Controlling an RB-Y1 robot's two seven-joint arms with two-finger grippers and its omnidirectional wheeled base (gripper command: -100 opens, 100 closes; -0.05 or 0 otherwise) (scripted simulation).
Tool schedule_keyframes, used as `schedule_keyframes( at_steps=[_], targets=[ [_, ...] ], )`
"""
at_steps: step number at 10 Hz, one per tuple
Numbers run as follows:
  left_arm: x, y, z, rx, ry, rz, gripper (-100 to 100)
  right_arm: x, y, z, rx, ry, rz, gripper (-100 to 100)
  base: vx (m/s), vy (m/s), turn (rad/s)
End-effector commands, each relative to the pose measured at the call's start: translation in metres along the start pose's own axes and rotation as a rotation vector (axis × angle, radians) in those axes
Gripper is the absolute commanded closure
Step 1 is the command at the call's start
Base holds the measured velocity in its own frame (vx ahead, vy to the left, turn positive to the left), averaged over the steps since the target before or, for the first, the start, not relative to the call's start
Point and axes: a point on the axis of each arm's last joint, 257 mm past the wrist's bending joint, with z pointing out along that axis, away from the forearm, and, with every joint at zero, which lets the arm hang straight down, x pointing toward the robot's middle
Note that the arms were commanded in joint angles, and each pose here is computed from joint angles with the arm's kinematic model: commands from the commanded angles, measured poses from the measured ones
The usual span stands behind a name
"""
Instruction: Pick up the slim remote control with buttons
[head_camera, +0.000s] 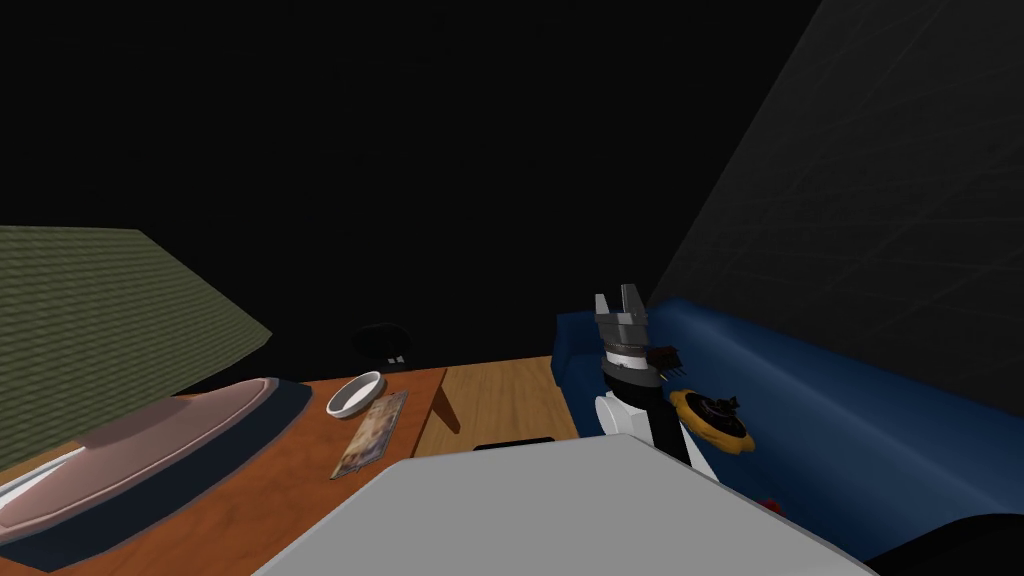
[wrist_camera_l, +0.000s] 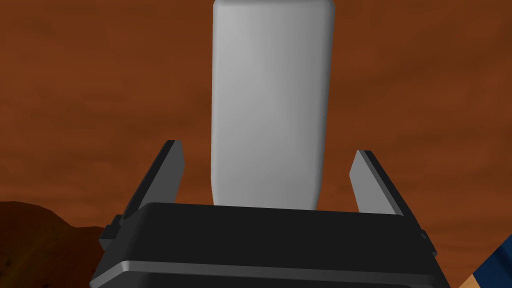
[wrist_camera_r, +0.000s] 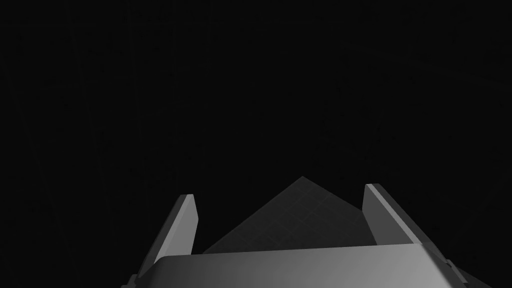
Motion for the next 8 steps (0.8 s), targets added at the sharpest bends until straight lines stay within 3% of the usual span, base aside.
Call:
schedule_keyframes(
  at_steps=[1, 2, 3, 4, 5, 8],
  targets=[
    [0.016, -0.012, -0.004, 0.011, 0.011, 0.003, -100, 0.000, 0.000, 0.000, 0.000, 0.000, 0.000, 0, -0.076, -0.053, -0.030],
    [0.021, -0.012, -0.004, 0.011, 0.018, 0.006, -100, 0.000, 0.000, 0.000, 0.000, 0.000, 0.000, 0, -0.060, -0.040, -0.012],
    [0.008, -0.013, -0.002, 0.009, -0.004, -0.016, -100, 0.000, 0.000, 0.000, 0.000, 0.000, 0.000, 0, -0.015, -0.010, 0.001],
    [0.014, -0.012, -0.003, 0.010, 0.005, -0.006, -100, 0.000, 0.000, 0.000, 0.000, 0.000, 0.000, 0, 0.000, 0.000, 0.000],
    [0.013, -0.012, -0.003, 0.010, 0.003, -0.007, 100, 0.000, 0.000, 0.000, 0.000, 0.000, 0.000, 0, 0.000, 0.000, 0.000],
    [0.013, -0.012, -0.003, 0.010, 0.003, -0.008, 100, 0.000, 0.000, 0.000, 0.000, 0.000, 0.000, 0, 0.000, 0.000, 0.000]
  ],
)
